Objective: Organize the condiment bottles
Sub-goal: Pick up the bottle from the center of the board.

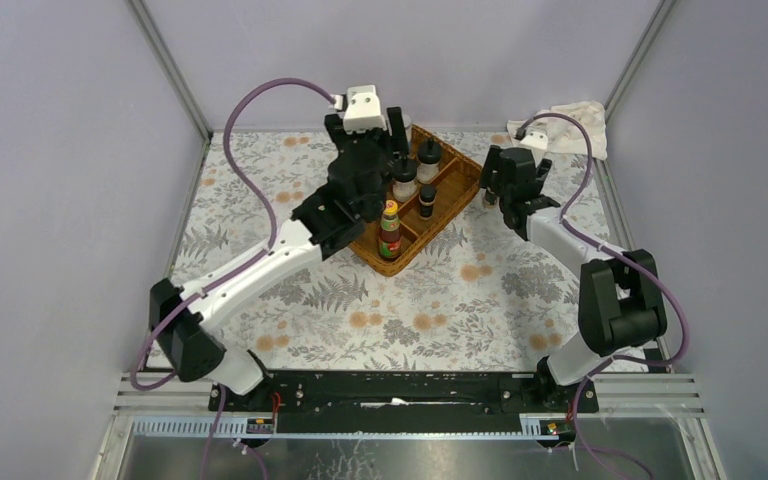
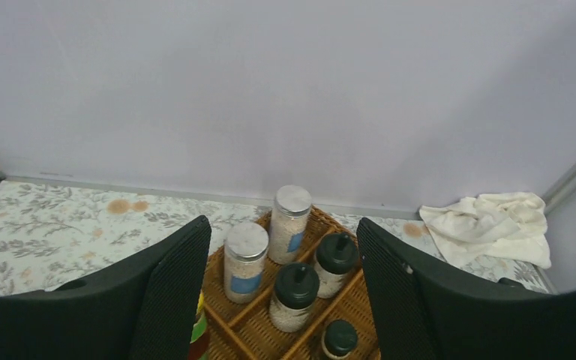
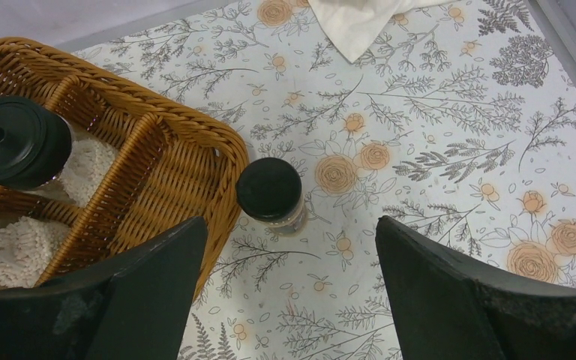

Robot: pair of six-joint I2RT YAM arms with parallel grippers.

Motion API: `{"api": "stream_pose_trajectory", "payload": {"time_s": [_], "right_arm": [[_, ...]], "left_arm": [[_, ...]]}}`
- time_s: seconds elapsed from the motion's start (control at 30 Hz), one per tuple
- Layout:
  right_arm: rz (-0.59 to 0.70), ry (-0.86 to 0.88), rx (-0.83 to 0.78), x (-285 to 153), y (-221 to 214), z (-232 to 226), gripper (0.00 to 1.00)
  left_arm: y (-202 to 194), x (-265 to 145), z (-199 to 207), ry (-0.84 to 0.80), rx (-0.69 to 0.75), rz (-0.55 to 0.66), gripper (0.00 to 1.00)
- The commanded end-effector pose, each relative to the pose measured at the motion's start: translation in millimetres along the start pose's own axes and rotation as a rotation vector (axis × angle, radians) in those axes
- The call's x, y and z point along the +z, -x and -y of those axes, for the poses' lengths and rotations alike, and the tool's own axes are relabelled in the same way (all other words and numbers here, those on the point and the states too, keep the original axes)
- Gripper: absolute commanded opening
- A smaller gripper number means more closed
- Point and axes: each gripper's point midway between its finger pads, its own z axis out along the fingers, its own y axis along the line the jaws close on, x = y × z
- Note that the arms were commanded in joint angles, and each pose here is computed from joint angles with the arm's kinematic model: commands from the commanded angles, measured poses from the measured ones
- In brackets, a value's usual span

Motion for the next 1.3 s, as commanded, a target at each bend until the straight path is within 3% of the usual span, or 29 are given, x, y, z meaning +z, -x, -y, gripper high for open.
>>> {"api": "stream_pose_trajectory", "payload": {"time_s": [0.0,0.3,0.67,1.27], "right_arm": [[0.037,0.029,-0.009,6,21,-10,0.91],[0.021,0.023,-0.025,16,17,-13,0.91],[-0.008,0.02,-0.04,27,7,-16,0.9],[-0.047,0.013,-0.055,47,-10,-21,0.8]], "left_arm": [[8,-10,-24,0.074,-0.026,0.047,0.77],[2,-25,-44,0.097,-0.064,0.057,0.9],[-5,-29,-50,0.099,-0.079,0.058,0.9],[-10,-31,-53,0.1,-0.085,0.064,0.9]]}}
